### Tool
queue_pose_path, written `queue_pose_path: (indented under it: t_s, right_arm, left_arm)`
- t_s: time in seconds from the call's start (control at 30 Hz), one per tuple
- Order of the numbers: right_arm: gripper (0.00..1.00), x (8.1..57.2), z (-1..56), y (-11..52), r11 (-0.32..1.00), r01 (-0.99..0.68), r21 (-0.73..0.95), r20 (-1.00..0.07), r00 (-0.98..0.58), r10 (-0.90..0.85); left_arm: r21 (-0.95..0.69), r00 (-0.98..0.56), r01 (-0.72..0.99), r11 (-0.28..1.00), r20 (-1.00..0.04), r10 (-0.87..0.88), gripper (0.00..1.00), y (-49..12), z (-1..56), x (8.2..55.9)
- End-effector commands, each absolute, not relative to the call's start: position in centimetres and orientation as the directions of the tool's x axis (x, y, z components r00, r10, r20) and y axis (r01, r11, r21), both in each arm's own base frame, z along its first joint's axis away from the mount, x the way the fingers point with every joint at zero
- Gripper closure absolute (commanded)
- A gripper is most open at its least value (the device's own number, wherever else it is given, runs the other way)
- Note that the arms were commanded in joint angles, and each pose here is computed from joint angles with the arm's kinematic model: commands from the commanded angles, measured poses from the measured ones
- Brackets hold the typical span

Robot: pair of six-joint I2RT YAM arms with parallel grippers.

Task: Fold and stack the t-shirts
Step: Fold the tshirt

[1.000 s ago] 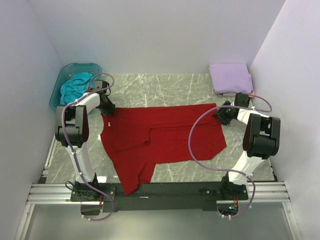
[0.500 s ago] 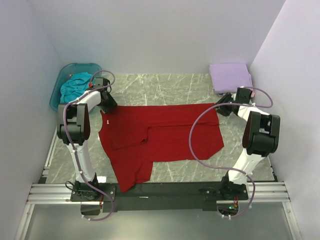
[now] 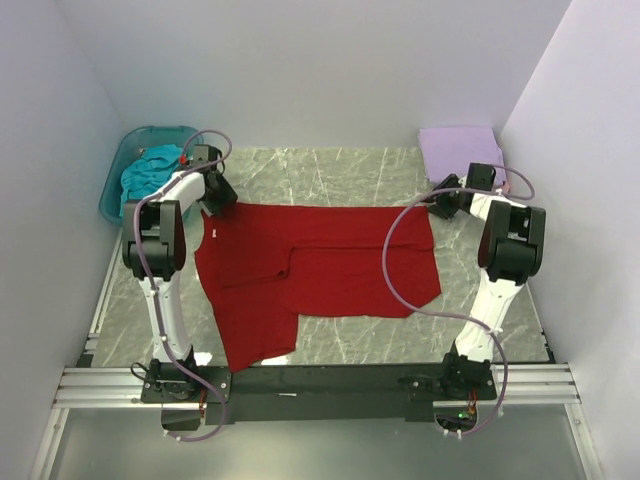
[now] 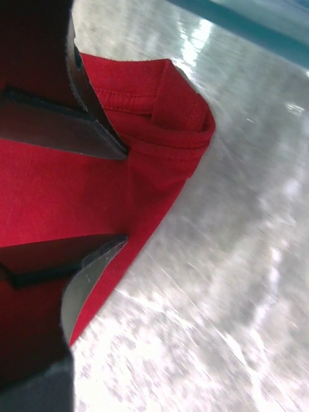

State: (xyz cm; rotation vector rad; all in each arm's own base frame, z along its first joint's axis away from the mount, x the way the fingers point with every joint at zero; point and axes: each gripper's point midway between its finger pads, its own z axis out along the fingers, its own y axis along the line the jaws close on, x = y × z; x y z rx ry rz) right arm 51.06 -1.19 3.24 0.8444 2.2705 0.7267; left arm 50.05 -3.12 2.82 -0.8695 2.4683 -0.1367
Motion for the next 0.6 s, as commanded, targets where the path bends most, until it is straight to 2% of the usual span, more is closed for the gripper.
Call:
queue_pose_path:
  t_s: [0.0,0.13,0.17,0.27,0.33,0.37,0.4,0.47,0.53,0.57]
  right_arm:
    - [0.52,52.8,4.3,-2.2,0.662,0.392,0.639,-0.372,-0.595,0.712]
    - [0.51,54.2,6.7,-3.0,0.687,0.371,0.624,-0.424,-0.578,0.697]
    - [0.51,54.2,7.9,-3.0,0.696,0.365,0.619,-0.44,-0.572,0.692]
    - [0.5,53.3,11.0,-2.5,0.746,0.336,0.575,-0.514,-0.561,0.648]
    - [0.48,51.5,11.2,-2.3,0.773,0.348,0.531,-0.534,-0.57,0.624]
    - [0.47,50.5,13.2,-1.5,0.787,0.332,0.519,-0.561,-0.563,0.607]
    - [0.46,48.9,12.1,-1.5,0.799,0.364,0.479,-0.561,-0.573,0.598]
    - [0.43,46.6,13.8,-0.7,0.816,0.361,0.451,-0.588,-0.568,0.576]
    - [0.41,43.7,12.1,1.2,0.839,0.359,0.409,-0.57,-0.617,0.542]
    - [0.4,42.3,12.9,1.6,0.847,0.355,0.396,-0.581,-0.617,0.531]
  left_arm:
    - [-0.193,-0.698,-0.577,0.793,-0.388,-0.602,0.42,-2.4,0.0,49.6]
    - [-0.231,-0.682,-0.562,0.794,-0.413,-0.603,0.31,-2.6,2.2,51.1]
    - [-0.243,-0.675,-0.556,0.795,-0.426,-0.602,0.24,-2.6,3.2,51.6]
    - [-0.293,-0.658,-0.528,0.797,-0.452,-0.602,0.11,-3.2,6.8,51.6]
    - [-0.328,-0.634,-0.5,0.801,-0.492,-0.597,0.1,-3.6,10.5,51.1]
    - [-0.324,-0.639,-0.494,0.807,-0.494,-0.59,0.09,-3.9,11.1,50.2]
    - [-0.341,-0.618,-0.482,0.807,-0.521,-0.589,0.09,-4.0,13.6,49.5]
    - [-0.3,-0.638,-0.501,0.812,-0.505,-0.581,0.09,-4.4,13.8,46.6]
    - [-0.307,-0.619,-0.496,0.812,-0.531,-0.578,0.09,-4.7,16.3,44.1]
    - [-0.245,-0.644,-0.519,0.819,-0.518,-0.563,0.1,-4.5,14.7,41.6]
